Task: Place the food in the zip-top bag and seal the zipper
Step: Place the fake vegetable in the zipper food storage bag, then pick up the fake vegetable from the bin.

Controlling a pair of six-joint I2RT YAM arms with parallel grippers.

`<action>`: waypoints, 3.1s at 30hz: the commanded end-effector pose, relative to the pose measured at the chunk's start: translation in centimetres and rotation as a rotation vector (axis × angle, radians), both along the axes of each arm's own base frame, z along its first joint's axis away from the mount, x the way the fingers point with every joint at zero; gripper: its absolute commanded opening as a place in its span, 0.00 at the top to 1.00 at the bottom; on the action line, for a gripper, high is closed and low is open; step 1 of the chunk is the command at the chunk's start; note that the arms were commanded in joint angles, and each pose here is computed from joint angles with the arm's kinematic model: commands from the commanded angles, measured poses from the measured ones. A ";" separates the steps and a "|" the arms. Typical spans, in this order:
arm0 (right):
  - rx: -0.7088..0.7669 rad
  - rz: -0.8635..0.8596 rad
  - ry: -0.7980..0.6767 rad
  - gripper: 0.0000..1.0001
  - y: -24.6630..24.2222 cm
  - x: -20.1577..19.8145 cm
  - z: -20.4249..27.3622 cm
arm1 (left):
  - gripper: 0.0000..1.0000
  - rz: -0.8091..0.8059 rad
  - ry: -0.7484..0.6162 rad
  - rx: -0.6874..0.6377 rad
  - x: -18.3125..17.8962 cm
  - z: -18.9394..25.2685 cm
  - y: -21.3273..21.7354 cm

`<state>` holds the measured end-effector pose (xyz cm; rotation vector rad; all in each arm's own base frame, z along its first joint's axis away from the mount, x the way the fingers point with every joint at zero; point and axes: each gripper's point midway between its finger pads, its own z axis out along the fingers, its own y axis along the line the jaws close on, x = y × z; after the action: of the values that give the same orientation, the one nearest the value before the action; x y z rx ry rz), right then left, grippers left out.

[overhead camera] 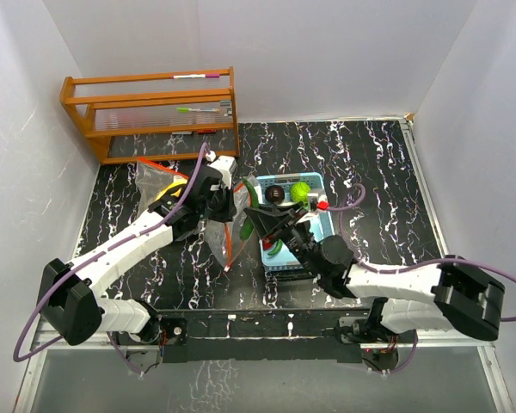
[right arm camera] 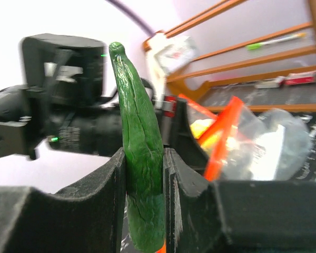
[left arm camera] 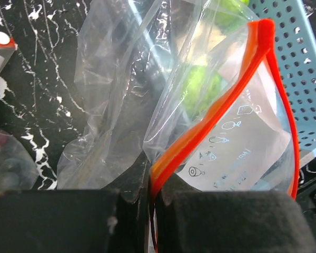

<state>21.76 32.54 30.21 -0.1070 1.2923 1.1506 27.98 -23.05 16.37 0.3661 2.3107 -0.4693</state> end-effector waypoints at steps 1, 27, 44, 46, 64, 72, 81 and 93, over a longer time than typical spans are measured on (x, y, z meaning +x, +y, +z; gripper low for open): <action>0.197 -0.263 0.030 0.92 -3.9 2.1 1.0 | 1.00 0.002 -0.024 -0.143 0.2 3.0 -1.7; 0.164 -0.238 -0.057 0.92 -0.3 0.8 1.9 | 1.00 -0.010 0.021 -0.261 -0.1 3.4 -3.7; -0.257 -0.700 0.028 0.92 -5.5 4.9 -4.3 | 1.00 -0.084 0.075 -0.334 -2.9 4.7 -4.1; -0.344 -0.757 0.020 0.92 -6.3 5.1 -4.7 | 1.00 -0.087 0.076 -0.318 -3.2 4.7 -3.7; -0.675 -0.266 -0.028 0.83 0.0 1.6 -10.3 | 1.00 -0.047 0.020 -0.192 -0.8 3.7 -2.0; -0.746 -0.305 0.085 0.36 -0.5 2.1 -13.5 | 1.00 -0.058 0.048 -0.247 -0.5 3.7 -3.0; -0.588 -0.353 0.086 0.26 -3.5 1.5 -7.3 | 1.00 -0.010 0.029 -0.135 -0.2 2.3 -0.7; -0.690 -0.463 0.411 0.26 -12.9 5.7 -10.0 | 1.00 -0.003 0.033 -0.109 -0.1 1.7 -0.2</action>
<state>24.95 23.10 23.73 -0.1222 1.7061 0.3544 27.78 -23.77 17.06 0.3123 2.3379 -0.6146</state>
